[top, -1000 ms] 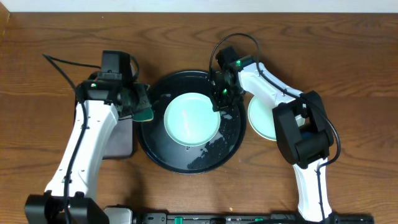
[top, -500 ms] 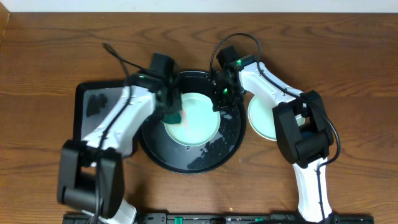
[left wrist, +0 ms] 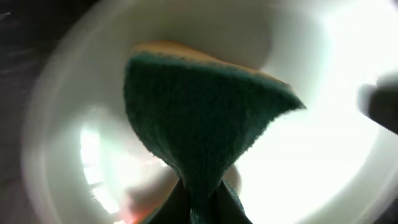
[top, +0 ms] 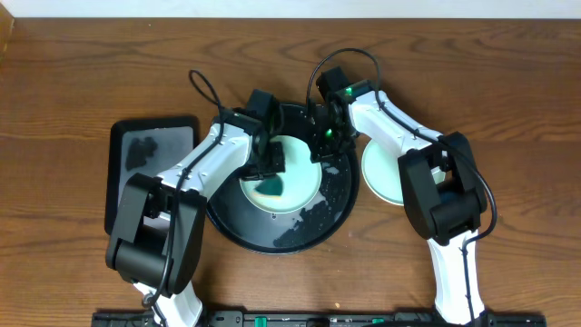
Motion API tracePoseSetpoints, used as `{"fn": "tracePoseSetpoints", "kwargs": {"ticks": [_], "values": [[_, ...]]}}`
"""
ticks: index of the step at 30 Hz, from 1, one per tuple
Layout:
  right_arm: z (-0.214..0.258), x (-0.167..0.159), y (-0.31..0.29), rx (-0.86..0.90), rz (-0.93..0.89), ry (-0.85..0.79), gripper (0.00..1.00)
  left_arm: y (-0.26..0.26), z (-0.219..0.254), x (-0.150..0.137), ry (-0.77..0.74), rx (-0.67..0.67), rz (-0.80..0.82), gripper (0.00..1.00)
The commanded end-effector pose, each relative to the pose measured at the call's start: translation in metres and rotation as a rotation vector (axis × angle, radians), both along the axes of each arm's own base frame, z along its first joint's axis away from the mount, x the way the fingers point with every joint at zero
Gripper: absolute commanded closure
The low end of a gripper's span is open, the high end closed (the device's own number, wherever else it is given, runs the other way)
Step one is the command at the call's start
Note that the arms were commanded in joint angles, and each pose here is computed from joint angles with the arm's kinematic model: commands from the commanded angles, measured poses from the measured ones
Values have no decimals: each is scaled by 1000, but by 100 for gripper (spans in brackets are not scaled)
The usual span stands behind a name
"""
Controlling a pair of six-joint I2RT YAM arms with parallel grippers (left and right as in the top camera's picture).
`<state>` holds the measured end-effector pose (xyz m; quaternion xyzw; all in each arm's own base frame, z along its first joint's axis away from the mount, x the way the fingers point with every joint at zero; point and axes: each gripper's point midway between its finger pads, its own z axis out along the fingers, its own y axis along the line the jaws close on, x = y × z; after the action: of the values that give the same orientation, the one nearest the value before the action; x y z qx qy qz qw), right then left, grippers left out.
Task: Clean dirty plates on tray and stack at the side
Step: 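Move the left gripper with sponge over the last mint-green plate, then scrub the last mint-green plate with the sponge in the left gripper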
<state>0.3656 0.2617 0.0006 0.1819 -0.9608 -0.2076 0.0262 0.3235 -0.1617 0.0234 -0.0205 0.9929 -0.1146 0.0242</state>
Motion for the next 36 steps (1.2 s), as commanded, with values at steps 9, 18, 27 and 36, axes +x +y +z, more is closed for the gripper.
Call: {"fn": "tracePoseSetpoints", "kwargs": {"ticks": [9,18,27,36], "values": [[-39,-10,-8,-77,-11,60,99,40,-9,4,-19,241,253,92],[-39,-10,-8,-77,-11,59,99,68,-6,-2,-33,391,421,92],[-39,-10,-8,-77,-11,60,99,-43,2,-11,-18,-139,-232,92],[-39,-10,-8,-77,-11,60,99,-8,-2,33,-160,74,43,93]]}}
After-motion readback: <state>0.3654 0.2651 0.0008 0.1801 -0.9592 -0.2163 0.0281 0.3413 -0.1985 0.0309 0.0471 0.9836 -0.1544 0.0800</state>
